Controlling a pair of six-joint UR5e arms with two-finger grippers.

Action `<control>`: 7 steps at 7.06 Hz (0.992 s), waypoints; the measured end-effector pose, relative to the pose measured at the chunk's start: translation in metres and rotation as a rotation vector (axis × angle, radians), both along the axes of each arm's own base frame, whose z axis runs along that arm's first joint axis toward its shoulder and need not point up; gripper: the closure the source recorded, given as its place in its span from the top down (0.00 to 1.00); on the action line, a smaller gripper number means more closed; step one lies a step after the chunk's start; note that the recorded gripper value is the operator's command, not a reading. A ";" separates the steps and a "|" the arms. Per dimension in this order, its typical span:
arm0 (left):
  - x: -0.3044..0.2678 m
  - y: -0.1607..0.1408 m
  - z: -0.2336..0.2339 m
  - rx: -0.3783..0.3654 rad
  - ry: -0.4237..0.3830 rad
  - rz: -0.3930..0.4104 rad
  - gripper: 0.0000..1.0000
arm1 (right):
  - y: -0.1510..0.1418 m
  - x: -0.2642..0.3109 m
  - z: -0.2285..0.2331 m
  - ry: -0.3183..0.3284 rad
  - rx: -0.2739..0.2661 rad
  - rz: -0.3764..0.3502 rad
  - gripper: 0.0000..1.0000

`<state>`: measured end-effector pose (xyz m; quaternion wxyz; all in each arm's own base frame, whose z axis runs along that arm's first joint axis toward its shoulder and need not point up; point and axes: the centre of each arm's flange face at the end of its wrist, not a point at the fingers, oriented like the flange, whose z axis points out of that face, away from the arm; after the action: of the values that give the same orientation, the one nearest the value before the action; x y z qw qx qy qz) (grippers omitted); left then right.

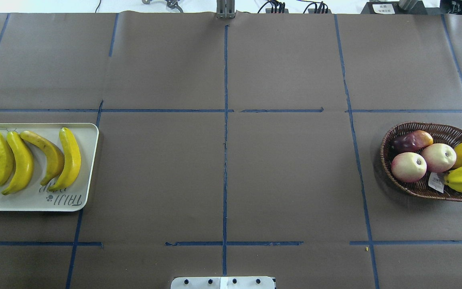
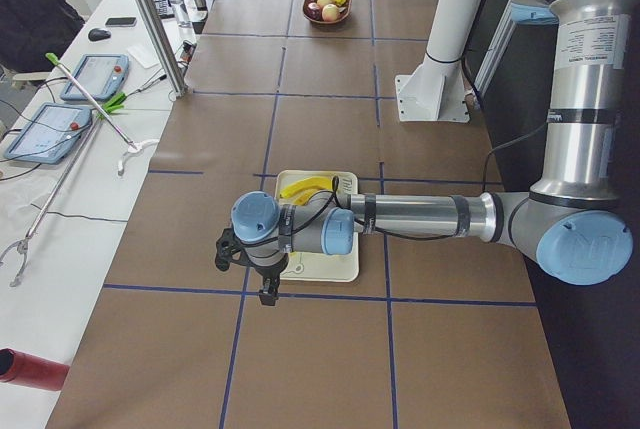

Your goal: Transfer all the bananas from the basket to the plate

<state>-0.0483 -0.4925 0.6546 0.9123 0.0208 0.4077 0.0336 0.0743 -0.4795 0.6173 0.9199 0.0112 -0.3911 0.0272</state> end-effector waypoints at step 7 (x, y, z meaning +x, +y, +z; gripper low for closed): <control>0.000 -0.002 0.000 0.011 -0.006 0.007 1.00 | -0.001 0.000 -0.001 -0.006 0.005 0.001 1.00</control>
<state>-0.0484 -0.4940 0.6551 0.9133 0.0244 0.4048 0.0391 0.0743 -0.4807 0.6163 0.9186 0.0134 -0.3940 0.0268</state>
